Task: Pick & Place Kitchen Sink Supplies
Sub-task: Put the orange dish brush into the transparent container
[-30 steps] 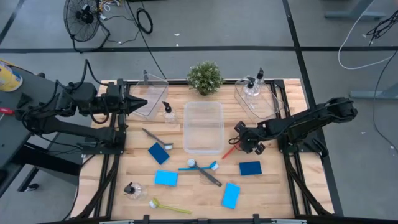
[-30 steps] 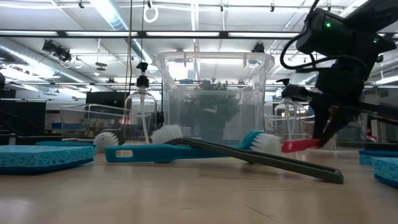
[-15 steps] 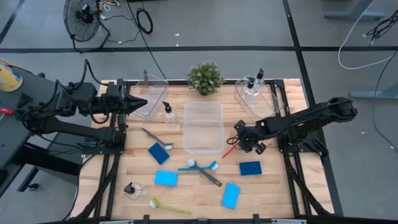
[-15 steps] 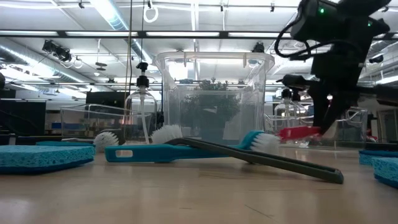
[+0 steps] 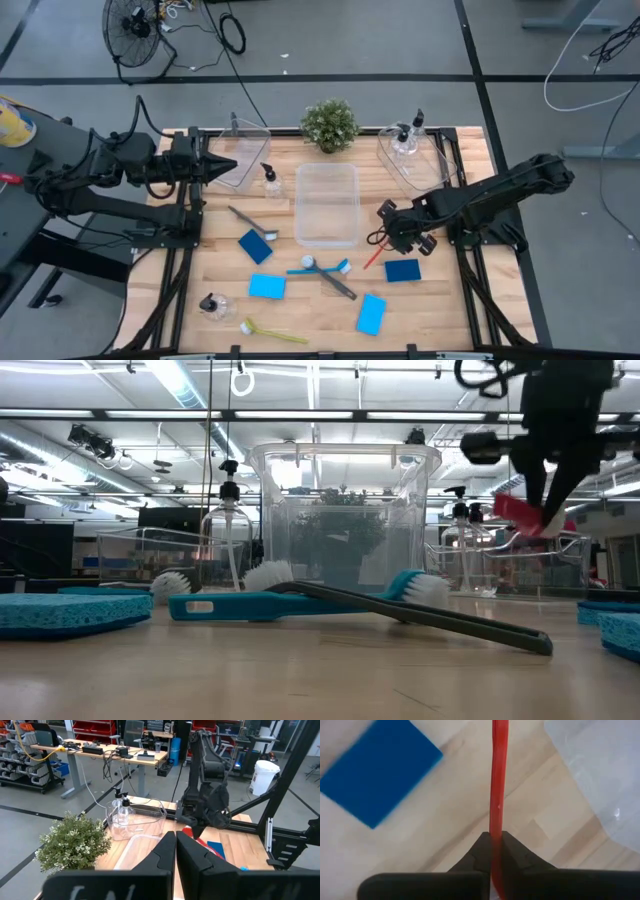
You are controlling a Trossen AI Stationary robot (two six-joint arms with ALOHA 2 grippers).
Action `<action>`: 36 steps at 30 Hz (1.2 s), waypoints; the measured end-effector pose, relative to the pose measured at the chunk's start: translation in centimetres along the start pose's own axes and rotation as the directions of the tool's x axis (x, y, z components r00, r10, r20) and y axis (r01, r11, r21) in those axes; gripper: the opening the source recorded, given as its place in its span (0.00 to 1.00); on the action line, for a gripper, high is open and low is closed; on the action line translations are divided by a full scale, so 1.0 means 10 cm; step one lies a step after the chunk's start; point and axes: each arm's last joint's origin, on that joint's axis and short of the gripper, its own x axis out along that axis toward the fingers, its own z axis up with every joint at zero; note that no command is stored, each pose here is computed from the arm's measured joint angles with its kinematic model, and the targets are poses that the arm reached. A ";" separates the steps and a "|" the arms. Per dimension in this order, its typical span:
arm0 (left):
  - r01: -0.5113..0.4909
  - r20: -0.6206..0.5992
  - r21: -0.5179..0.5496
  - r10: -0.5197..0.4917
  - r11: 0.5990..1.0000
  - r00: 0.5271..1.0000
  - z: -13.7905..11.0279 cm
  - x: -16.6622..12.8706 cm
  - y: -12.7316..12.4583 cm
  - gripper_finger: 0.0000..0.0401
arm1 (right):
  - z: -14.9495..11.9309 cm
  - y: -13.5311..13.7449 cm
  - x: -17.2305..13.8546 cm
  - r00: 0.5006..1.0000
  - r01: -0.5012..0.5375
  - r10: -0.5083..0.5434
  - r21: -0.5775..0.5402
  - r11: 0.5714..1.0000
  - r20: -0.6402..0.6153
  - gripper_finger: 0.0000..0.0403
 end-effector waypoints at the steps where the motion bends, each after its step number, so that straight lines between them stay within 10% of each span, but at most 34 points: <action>1: 0.000 0.000 0.000 0.000 1.000 1.000 0.00 0.00 0.00 0.04 | 0.02 0.01 -0.04 1.000 -0.005 0.005 0.001 1.000 0.000 0.04; 21: 0.001 0.004 -0.001 -0.001 1.000 1.000 0.00 0.00 0.00 0.04 | 0.35 -0.18 -1.10 0.979 0.187 -0.188 0.021 0.982 0.079 0.04; 36: 0.022 0.002 0.000 -0.022 1.000 1.000 0.00 0.00 -0.01 0.04 | 0.23 -0.59 -1.35 0.837 0.521 -0.542 -0.191 0.832 -0.078 0.04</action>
